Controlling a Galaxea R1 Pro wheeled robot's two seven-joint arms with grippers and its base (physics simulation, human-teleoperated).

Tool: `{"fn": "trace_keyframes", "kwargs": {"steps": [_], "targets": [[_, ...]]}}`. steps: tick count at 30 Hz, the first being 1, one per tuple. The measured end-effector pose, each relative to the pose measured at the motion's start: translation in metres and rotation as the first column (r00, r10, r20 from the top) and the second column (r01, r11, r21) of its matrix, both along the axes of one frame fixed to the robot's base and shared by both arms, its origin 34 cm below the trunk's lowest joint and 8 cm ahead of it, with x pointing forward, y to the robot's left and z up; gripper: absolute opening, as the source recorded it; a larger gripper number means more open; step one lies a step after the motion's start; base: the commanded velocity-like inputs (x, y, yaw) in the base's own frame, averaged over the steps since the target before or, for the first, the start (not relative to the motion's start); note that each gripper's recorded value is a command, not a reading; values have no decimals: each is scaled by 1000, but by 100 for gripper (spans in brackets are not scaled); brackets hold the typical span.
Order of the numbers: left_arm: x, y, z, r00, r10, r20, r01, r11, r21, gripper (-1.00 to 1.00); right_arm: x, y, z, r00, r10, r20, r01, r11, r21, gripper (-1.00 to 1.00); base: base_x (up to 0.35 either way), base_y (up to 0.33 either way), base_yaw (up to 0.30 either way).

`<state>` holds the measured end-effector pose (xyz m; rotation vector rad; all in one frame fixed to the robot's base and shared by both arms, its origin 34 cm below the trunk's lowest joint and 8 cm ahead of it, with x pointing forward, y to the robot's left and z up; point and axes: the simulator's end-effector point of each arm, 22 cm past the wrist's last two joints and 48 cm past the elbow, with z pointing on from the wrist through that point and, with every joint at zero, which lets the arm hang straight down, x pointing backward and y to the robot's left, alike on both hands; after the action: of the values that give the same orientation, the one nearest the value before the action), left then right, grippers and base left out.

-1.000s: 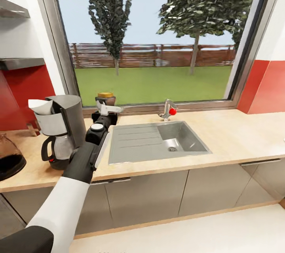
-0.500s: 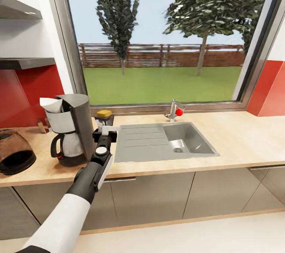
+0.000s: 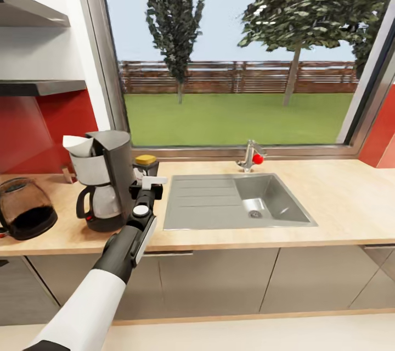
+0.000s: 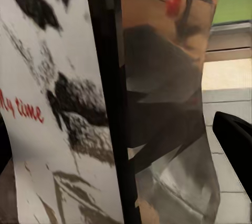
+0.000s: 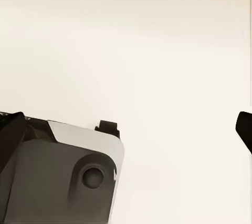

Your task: Set up a coffee station on the kitchen countertop: keep the coffee maker on the countertop, move the bottle of coffee from the kitchen shelf to the counter next to the coffee maker, place a paper coffee filter on top of the coffee maker, put the saucer next to the coffee maker with the coffee cup on the saucer, and place the electric kettle next to the coffee maker.

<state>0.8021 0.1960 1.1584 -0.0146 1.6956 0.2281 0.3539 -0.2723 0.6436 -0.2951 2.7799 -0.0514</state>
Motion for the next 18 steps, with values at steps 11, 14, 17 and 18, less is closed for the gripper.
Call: {"fn": "trace_keyframes", "kwargs": {"steps": [11,14,17,18], "targets": [[-11,-3,-27,1000,-9,0,9,1000,-22,-100,-1,0,-1,1000,1,-4,-1,1000,0,100,87,-121,0],[-13,-4,-31,1000,-11,2,11,999,-32,-100,-1,0,0,1000,2,-3,-2,1000,-1,100,112,0,0],[-14,-3,-35,1000,-6,6,7,999,-43,-100,-1,0,0,1000,1,-3,-1,1000,-1,100,281,0,0],[-15,-3,-39,1000,-5,0,5,999,-45,-100,-1,0,0,1000,1,-3,-1,1000,-1,100,313,0,0]]}}
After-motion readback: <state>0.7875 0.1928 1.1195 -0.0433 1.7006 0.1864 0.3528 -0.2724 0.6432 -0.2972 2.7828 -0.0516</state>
